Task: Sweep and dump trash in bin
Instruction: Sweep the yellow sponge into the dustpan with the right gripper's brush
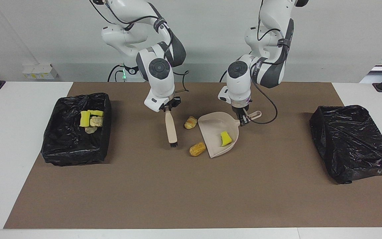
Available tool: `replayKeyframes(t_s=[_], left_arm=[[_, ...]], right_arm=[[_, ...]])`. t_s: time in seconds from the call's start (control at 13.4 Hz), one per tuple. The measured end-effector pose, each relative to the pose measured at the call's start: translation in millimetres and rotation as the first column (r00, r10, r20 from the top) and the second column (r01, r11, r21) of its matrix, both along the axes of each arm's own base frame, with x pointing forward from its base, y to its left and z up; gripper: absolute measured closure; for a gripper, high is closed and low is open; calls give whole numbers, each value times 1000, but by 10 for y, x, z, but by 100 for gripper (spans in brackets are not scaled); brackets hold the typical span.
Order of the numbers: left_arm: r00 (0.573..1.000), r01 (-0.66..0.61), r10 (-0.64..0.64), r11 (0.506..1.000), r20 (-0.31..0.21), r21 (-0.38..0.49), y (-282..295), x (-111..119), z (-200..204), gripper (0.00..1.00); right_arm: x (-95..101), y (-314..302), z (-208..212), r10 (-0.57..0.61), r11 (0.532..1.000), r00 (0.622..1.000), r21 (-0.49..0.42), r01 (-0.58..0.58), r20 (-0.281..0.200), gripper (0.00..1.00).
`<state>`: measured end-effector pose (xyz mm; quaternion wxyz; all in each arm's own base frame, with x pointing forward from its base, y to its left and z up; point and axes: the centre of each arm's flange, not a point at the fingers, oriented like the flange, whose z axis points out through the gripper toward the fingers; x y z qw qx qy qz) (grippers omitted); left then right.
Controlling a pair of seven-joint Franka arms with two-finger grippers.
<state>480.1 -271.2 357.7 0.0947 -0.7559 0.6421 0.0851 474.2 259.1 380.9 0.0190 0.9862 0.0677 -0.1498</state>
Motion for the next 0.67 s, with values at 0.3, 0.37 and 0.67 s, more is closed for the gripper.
replayKeyframes(t_s=[0.3,0.37,0.67], left_arm=[[1000,-4,5,1000,-17,20,24,-32,3,68],[1000,-4,5,1000,-17,20,25,-36,5,68],[1000,-4,4,1000,-17,21,27,-38,2,68]], right_arm=[[-857,318,-75,-153,988,988,-1,153,11,75],[-988,404,-68,-210,978,978,1,210,20,75],[-1179,714,-273,-400,916,914,1,401,71,75]])
